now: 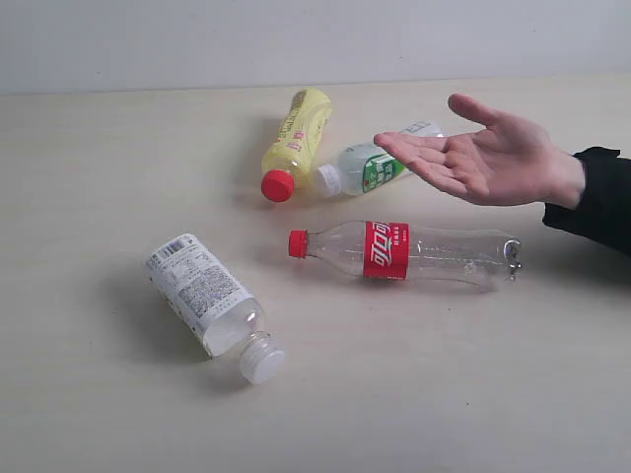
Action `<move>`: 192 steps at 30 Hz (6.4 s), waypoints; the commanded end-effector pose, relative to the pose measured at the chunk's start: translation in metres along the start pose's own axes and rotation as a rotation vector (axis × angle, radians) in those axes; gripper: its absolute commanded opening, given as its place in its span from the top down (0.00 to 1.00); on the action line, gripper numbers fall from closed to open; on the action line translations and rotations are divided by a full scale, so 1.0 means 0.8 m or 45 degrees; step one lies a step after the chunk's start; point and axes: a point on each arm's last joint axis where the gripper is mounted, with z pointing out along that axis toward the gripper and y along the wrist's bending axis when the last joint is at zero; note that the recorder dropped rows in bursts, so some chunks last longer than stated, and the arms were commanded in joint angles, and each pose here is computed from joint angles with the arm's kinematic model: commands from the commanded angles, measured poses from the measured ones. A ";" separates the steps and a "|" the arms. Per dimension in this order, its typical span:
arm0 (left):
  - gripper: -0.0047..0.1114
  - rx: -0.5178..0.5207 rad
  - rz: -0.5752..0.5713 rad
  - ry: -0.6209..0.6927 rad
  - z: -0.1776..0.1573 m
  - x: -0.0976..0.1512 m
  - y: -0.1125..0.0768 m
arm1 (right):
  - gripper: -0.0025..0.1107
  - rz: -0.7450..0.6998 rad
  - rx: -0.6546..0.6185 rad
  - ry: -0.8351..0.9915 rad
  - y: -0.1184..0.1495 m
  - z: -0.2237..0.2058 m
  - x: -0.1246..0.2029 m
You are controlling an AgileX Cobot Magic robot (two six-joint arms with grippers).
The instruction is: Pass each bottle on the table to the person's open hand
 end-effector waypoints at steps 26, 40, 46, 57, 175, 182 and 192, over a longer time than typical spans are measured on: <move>0.96 -0.003 0.003 -0.012 -0.001 -0.001 0.000 | 0.98 0.863 -0.188 -0.562 -0.001 -0.012 -0.049; 0.96 -0.003 0.003 -0.012 -0.001 -0.001 0.000 | 0.98 0.212 -1.040 0.392 0.108 0.167 -0.219; 0.96 0.000 0.003 -0.013 -0.001 -0.001 0.000 | 0.98 0.007 -0.895 0.370 0.095 0.216 -0.194; 0.96 0.000 0.003 -0.013 -0.001 -0.001 0.000 | 0.85 -0.683 0.023 0.334 0.010 0.270 -0.159; 0.96 0.000 0.003 -0.013 -0.001 -0.001 0.000 | 0.98 -0.584 -0.800 1.461 0.331 0.288 -0.109; 0.96 0.000 0.003 -0.013 -0.001 -0.001 0.000 | 0.98 -0.308 -0.364 1.582 0.222 0.354 -0.114; 0.96 0.000 0.003 -0.013 -0.001 -0.001 0.000 | 0.98 -0.315 -0.111 1.610 0.193 0.374 -0.046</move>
